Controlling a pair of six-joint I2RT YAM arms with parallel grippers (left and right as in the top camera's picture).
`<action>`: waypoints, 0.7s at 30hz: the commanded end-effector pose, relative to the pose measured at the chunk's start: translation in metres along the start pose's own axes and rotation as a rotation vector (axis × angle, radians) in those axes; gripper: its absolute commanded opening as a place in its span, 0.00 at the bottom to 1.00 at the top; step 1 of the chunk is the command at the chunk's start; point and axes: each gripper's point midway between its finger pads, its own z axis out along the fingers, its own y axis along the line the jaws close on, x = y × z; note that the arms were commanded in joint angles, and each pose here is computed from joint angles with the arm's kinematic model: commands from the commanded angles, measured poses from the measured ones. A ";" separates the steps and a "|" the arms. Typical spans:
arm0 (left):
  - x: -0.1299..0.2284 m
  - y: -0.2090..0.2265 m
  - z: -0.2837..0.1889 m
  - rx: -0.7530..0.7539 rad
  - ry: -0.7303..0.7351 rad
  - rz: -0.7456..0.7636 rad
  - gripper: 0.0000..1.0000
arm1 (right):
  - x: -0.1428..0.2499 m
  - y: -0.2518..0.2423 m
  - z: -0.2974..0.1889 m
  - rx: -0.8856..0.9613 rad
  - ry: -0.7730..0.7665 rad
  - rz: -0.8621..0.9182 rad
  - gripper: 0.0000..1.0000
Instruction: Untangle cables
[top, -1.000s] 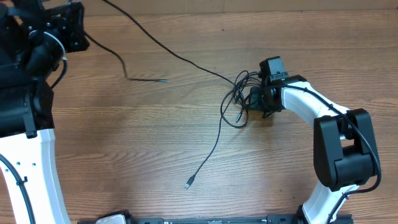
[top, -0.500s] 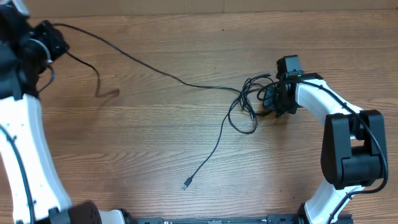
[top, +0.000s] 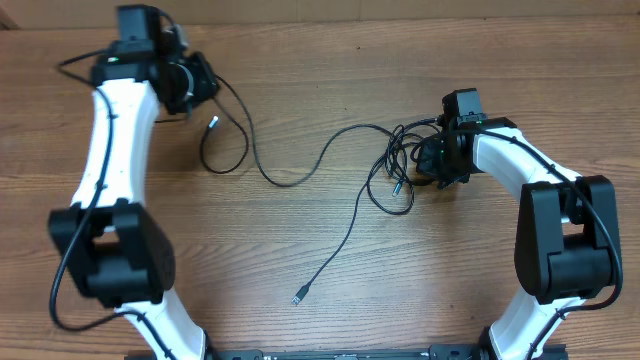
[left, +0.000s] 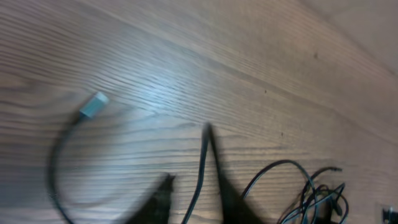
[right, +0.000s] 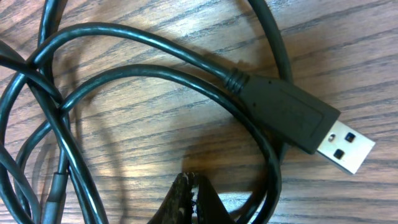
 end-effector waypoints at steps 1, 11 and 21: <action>0.009 -0.019 0.024 0.025 0.034 0.067 0.94 | 0.003 0.001 0.004 -0.007 0.011 -0.009 0.04; 0.032 -0.091 0.057 0.125 0.012 0.375 1.00 | 0.001 0.002 0.004 -0.012 -0.001 -0.011 0.09; 0.092 -0.139 0.110 -0.024 0.006 0.774 1.00 | 0.000 0.002 0.004 -0.012 -0.001 -0.011 0.14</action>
